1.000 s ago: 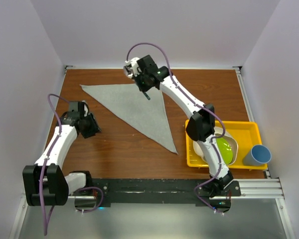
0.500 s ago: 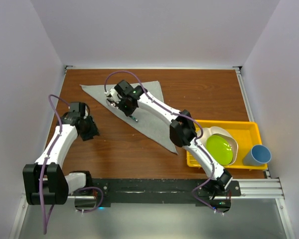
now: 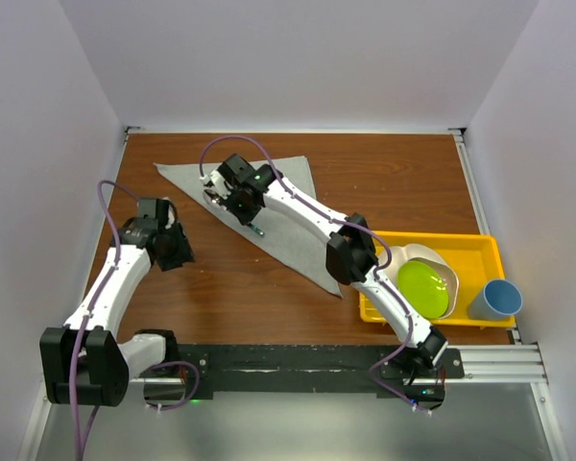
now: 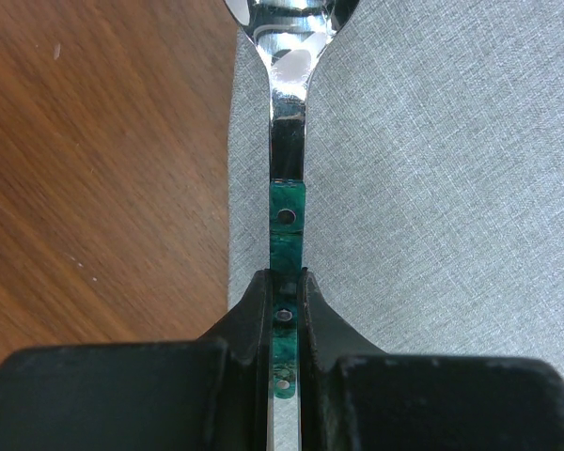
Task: Fold the napkin, place the utensils inside, and roll it up
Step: Place the utensil onto the napkin
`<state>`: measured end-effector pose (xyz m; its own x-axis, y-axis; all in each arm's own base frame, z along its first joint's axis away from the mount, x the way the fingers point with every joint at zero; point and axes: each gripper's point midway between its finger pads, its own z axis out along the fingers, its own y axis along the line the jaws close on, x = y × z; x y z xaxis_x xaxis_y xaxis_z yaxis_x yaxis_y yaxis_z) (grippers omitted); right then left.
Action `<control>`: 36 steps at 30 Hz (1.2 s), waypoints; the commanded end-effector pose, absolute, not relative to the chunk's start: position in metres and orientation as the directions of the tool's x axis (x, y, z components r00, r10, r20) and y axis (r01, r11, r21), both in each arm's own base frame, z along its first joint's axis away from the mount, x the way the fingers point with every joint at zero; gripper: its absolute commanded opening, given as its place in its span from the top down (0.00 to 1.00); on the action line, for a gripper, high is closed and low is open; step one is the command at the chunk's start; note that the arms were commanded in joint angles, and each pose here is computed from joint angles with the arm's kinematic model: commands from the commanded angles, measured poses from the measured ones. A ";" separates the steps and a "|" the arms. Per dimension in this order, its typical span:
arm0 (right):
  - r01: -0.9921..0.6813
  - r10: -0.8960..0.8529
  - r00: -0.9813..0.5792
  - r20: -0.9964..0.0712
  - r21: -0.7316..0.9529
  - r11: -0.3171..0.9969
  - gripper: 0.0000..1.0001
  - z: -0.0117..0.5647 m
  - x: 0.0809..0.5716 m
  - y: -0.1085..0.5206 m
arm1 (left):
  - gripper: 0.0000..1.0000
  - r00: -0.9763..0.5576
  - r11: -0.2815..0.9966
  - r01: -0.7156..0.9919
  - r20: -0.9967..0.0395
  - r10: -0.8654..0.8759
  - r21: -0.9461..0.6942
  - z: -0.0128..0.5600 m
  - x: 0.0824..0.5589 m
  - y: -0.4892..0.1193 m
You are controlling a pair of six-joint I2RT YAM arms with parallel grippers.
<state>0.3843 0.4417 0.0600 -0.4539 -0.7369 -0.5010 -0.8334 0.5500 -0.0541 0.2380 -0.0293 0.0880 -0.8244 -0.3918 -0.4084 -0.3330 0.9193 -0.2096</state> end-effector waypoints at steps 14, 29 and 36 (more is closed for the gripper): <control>-0.837 -0.732 -0.437 -0.522 -0.061 0.544 1.00 0.056 0.388 0.452 | 0.56 -0.822 0.934 -0.293 -0.445 -0.356 -0.206 0.098 0.244 -0.033; -0.837 -0.744 -0.437 -0.506 -0.075 0.543 1.00 0.039 0.391 0.450 | 0.56 -0.822 0.935 -0.295 -0.446 -0.353 -0.196 0.097 0.244 -0.031; -0.835 -0.748 -0.446 -0.491 -0.074 0.546 1.00 0.030 0.392 0.446 | 0.55 -0.821 0.935 -0.296 -0.447 -0.355 -0.198 0.098 0.245 -0.031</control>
<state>0.3840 0.4414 0.0330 -0.4676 -0.7494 -0.4688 -0.8335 0.5504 -0.0485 0.2375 -0.0319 0.0881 -0.8298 -0.3771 -0.4115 -0.3190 0.9254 -0.2048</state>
